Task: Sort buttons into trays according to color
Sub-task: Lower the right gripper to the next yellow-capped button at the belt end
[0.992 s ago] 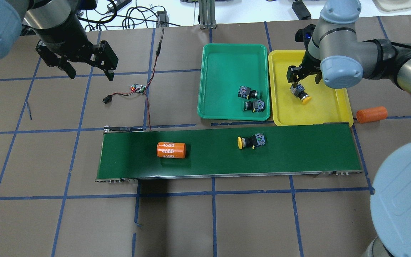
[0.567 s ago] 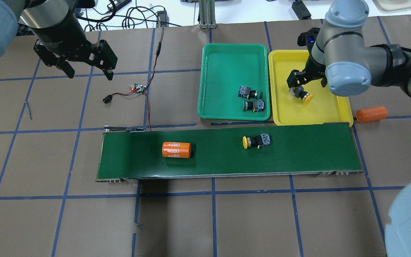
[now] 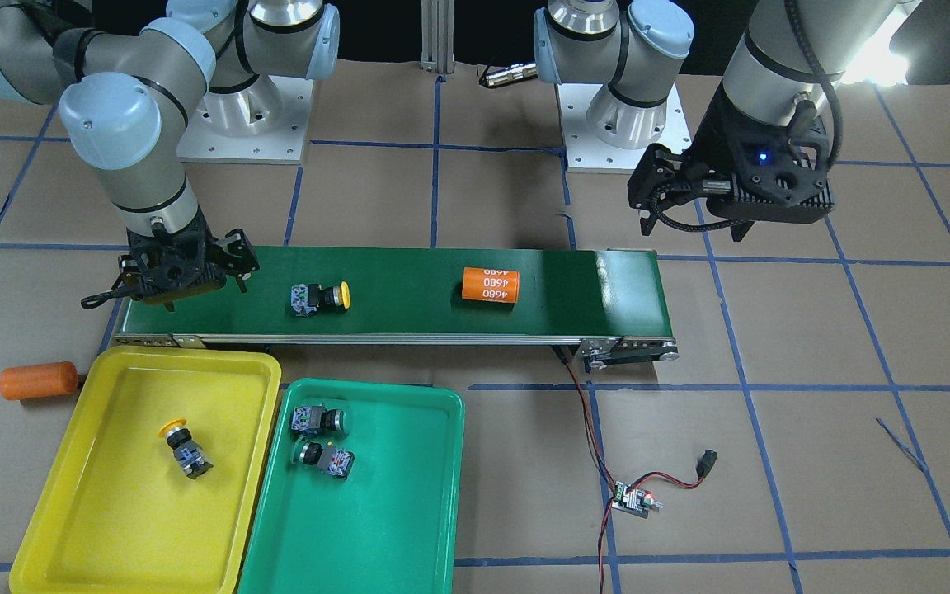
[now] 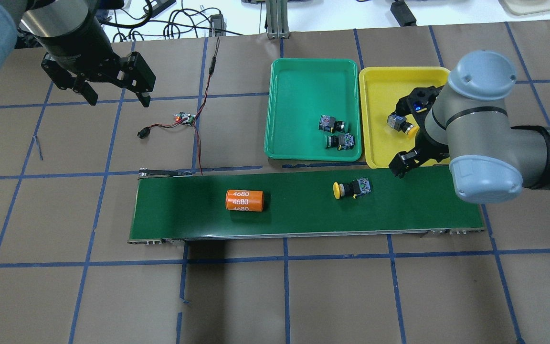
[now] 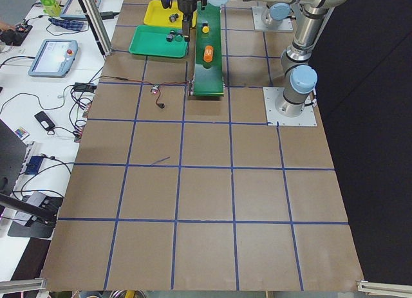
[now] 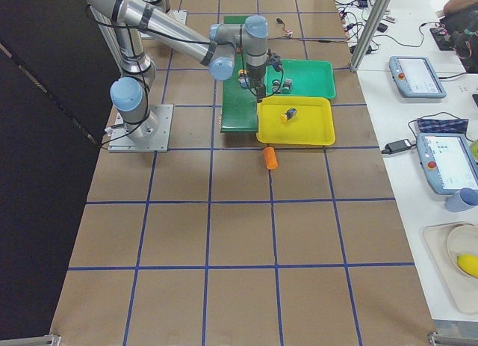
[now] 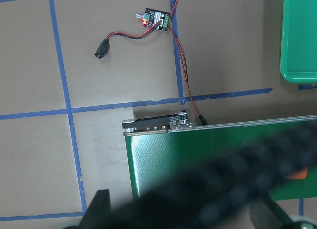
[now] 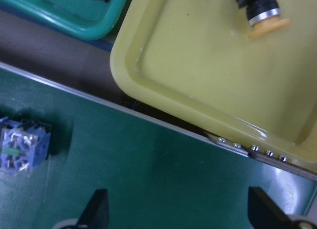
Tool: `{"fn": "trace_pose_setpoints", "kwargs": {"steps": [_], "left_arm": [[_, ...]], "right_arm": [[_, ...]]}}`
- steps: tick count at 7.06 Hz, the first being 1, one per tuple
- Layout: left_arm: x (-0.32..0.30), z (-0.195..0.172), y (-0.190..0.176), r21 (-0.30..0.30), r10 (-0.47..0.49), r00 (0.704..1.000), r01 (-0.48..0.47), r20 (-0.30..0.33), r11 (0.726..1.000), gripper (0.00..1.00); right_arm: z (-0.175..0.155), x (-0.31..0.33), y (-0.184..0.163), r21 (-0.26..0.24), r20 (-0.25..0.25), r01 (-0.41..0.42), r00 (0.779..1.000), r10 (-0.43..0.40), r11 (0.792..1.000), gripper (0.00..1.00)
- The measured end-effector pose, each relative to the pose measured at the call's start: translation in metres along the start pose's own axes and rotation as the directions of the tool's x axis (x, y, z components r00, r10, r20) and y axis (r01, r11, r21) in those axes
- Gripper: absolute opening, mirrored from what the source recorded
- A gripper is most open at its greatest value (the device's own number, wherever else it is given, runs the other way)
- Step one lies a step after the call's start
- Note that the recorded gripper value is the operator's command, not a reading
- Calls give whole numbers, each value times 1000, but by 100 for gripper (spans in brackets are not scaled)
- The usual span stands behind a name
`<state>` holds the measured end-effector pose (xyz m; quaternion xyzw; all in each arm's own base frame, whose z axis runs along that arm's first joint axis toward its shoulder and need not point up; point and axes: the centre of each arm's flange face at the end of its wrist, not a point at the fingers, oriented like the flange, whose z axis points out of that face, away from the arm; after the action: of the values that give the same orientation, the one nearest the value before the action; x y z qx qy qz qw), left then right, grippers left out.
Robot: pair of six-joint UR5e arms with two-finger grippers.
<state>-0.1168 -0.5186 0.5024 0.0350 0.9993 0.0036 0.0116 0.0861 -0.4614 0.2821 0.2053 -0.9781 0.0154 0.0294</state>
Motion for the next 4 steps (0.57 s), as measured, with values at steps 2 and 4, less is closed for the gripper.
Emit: {"fn": "trace_pose_setpoints", "kwargs": {"steps": [2, 4], "left_arm": [[1, 0, 6, -32, -6, 1000, 6, -4, 999, 100], [-2, 0, 10, -53, -12, 1000, 11, -7, 999, 100]], "right_arm": [[6, -11, 10, -12, 12, 110, 994, -110, 994, 100], [5, -33, 6, -7, 11, 219, 976, -218, 976, 100]]}}
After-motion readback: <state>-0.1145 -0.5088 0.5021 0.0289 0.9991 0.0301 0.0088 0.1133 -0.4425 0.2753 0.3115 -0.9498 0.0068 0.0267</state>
